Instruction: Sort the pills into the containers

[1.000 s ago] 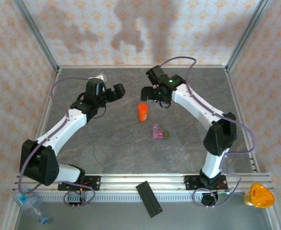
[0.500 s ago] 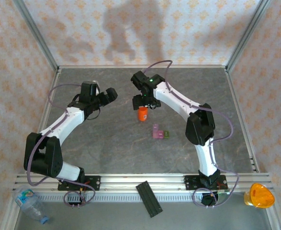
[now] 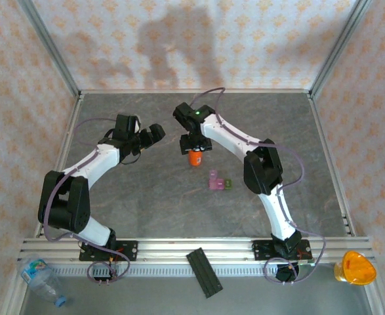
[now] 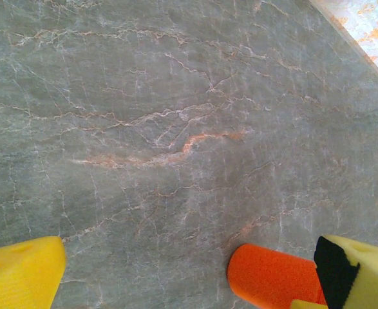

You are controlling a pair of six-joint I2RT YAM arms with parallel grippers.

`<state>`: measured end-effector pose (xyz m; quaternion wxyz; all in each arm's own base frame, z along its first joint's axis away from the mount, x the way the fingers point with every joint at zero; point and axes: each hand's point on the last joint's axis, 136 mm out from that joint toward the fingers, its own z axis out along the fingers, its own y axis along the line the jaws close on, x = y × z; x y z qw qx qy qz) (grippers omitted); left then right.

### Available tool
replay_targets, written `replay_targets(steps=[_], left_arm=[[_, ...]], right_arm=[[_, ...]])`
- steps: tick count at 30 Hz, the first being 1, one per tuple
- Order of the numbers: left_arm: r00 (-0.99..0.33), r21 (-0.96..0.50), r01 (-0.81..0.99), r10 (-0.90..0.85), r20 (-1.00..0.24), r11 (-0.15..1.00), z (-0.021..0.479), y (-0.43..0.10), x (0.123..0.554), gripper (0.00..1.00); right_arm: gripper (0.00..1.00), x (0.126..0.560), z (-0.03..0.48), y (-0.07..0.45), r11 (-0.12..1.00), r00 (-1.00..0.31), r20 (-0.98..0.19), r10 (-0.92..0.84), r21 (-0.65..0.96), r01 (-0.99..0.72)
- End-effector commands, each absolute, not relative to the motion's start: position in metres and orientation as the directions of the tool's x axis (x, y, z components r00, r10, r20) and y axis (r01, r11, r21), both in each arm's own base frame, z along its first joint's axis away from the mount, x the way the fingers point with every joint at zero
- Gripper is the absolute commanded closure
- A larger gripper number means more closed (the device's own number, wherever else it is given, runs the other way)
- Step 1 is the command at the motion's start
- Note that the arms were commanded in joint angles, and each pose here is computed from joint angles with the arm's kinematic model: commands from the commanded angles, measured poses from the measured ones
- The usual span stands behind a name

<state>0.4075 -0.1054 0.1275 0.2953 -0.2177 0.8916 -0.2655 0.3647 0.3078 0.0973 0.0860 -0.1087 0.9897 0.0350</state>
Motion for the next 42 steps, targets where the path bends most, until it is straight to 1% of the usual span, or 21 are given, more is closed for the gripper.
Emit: replay_targets(steps=[1,4,8,10,15,19,22,25,27,29,31,35,38,41,42], left_arm=[[-0.721,-0.634,-0.228,-0.566,-0.399,0.739,0.131,-0.106,0.41,0.0],[-0.728,-0.654,-0.226,-0.571,-0.379,0.722,0.134,-0.11,0.409,0.0],[-0.763,-0.683,-0.186,-0.542,-0.352,0.706,0.144,-0.123,0.411,0.0],[-0.789,-0.675,-0.156,-0.502,-0.354,0.721,0.147,-0.127,0.409,0.0],[-0.808,-0.624,-0.055,-0.402,-0.43,0.78,0.154,-0.129,0.408,0.0],[-0.781,-0.569,0.066,-0.312,-0.54,0.819,0.16,-0.137,0.416,0.0],[-0.725,-0.532,0.168,-0.261,-0.637,0.83,0.17,-0.15,0.422,0.0],[-0.69,-0.435,0.256,-0.152,-0.708,0.863,0.176,-0.166,0.426,0.01],[-0.646,-0.357,0.353,-0.051,-0.762,0.865,0.182,-0.184,0.426,0.01],[-0.554,-0.252,0.467,0.059,-0.83,0.848,0.191,-0.203,0.423,0.03],[-0.458,-0.165,0.525,0.115,-0.881,0.835,0.199,-0.214,0.423,0.02],[-0.264,-0.079,0.593,0.1,-0.959,0.801,0.225,-0.226,0.422,0.01],[-0.21,-0.046,0.637,0.116,-0.971,0.769,0.228,-0.234,0.421,0.02],[-0.192,-0.051,0.683,0.113,-0.975,0.728,0.23,-0.244,0.419,0.02],[-0.182,-0.048,0.692,0.109,-0.977,0.72,0.232,-0.246,0.418,0.03]], right_arm=[[0.48,0.365,0.097,0.314,0.969,-0.961,-0.163,-0.225,0.063,-0.238],[0.64,0.367,0.101,0.314,0.967,-0.956,-0.178,-0.234,0.062,-0.248],[0.71,0.376,0.122,0.313,0.965,-0.949,-0.231,-0.214,0.098,-0.242],[0.71,0.383,0.137,0.308,0.966,-0.946,-0.264,-0.19,0.123,-0.228],[0.71,0.406,0.182,0.283,0.962,-0.935,-0.342,-0.089,0.215,-0.17],[0.72,0.422,0.219,0.254,0.951,-0.92,-0.392,-0.018,0.277,-0.136],[0.71,0.43,0.245,0.237,0.938,-0.907,-0.421,0.018,0.32,-0.13],[0.71,0.433,0.266,0.226,0.919,-0.898,-0.439,0.04,0.369,-0.14],[0.72,0.432,0.278,0.224,0.896,-0.897,-0.44,0.049,0.416,-0.155],[0.72,0.43,0.288,0.222,0.88,-0.894,-0.446,0.045,0.441,-0.176],[0.72,0.425,0.295,0.225,0.862,-0.891,-0.453,0.022,0.461,-0.213],[0.72,0.407,0.303,0.235,0.815,-0.9,-0.432,-0.057,0.501,-0.292],[0.72,0.396,0.302,0.239,0.787,-0.907,-0.409,-0.1,0.525,-0.323],[0.73,0.386,0.304,0.249,0.736,-0.914,-0.386,-0.125,0.582,-0.347],[0.74,0.382,0.303,0.253,0.717,-0.918,-0.374,-0.133,0.603,-0.35]])
